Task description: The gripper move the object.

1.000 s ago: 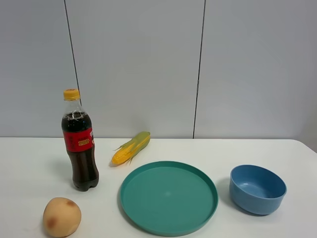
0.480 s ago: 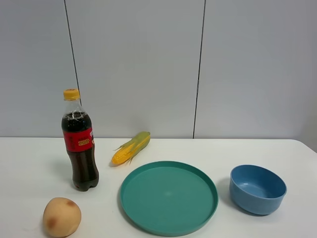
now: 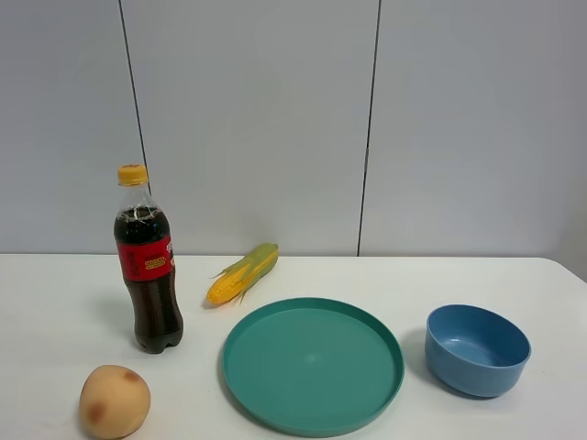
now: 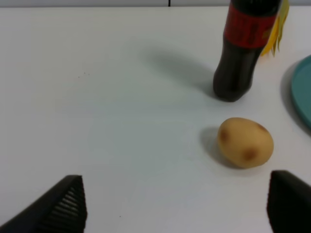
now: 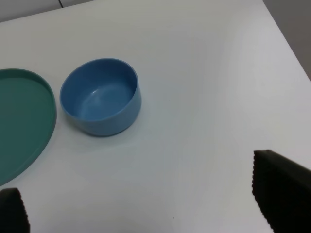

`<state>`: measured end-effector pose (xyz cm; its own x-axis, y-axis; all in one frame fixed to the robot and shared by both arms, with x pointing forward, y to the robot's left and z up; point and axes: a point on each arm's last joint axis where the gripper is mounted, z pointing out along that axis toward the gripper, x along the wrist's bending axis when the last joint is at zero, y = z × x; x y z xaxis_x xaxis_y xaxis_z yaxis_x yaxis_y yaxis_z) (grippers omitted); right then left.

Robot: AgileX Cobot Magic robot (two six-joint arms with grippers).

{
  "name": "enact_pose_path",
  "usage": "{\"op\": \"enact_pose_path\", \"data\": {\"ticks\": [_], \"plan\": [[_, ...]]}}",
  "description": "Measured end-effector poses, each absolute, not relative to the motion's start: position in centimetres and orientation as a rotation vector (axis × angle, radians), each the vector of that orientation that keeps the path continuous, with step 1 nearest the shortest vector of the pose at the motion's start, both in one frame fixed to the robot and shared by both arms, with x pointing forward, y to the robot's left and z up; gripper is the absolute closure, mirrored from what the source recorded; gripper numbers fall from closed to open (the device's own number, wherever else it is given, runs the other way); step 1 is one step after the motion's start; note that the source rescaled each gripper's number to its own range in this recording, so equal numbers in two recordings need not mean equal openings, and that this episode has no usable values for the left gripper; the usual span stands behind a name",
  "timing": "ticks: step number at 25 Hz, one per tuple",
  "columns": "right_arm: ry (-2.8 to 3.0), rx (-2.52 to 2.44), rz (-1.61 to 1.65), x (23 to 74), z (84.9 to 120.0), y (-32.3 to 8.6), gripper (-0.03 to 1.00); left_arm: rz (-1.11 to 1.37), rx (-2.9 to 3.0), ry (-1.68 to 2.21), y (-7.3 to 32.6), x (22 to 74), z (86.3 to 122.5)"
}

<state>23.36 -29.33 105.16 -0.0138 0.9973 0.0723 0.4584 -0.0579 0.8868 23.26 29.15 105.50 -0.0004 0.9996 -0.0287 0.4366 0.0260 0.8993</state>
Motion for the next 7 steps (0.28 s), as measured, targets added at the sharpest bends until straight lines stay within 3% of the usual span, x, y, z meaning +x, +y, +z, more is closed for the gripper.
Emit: {"op": "enact_pose_path", "data": {"ticks": [7], "plan": [[1.544, 1.591, 1.019, 23.36, 105.16, -29.33, 0.07, 0.935, 1.513, 1.541, 29.15, 23.26, 105.50]]}}
